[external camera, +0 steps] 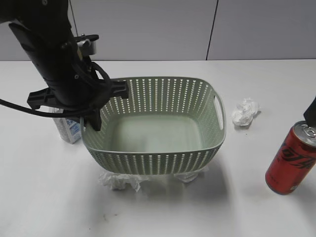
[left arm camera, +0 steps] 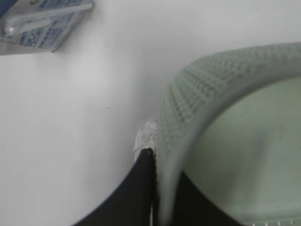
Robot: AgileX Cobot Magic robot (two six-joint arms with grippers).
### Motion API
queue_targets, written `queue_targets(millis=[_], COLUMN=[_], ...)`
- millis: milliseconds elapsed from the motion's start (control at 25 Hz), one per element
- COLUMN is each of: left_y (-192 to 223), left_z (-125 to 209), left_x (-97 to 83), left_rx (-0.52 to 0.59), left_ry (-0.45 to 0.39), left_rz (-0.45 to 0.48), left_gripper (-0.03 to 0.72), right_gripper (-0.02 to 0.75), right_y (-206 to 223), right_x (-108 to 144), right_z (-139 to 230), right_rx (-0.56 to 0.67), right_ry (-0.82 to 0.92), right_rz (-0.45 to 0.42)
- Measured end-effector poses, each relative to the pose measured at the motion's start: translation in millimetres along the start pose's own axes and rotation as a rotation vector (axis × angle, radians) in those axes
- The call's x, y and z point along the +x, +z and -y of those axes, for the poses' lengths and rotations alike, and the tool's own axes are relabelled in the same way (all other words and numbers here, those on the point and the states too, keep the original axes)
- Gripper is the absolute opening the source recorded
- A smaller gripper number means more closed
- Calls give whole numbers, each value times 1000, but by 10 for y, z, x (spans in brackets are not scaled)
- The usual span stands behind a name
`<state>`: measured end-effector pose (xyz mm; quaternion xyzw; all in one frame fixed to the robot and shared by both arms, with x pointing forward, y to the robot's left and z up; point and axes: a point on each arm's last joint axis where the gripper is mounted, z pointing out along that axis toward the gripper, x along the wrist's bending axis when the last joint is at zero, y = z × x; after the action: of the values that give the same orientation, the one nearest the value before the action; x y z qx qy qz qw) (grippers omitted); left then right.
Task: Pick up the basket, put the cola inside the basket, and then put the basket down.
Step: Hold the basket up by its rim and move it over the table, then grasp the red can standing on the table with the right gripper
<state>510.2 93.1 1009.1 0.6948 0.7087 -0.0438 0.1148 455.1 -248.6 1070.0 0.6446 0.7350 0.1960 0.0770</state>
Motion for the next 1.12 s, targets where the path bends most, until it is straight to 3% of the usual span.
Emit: queue_targets(millis=[920, 1120], left_y=[0, 0], left_z=[-10, -18], left_x=[-6, -11], left_rx=[-11, -20], left_ry=[5, 5], left_rz=[6, 12], left_gripper=[4, 4], right_gripper=[648, 608], right_y=[814, 918], right_x=[-88, -101], right_z=[-172, -156], right_rx=[223, 271], right_ry=[46, 51], right_rz=[19, 22])
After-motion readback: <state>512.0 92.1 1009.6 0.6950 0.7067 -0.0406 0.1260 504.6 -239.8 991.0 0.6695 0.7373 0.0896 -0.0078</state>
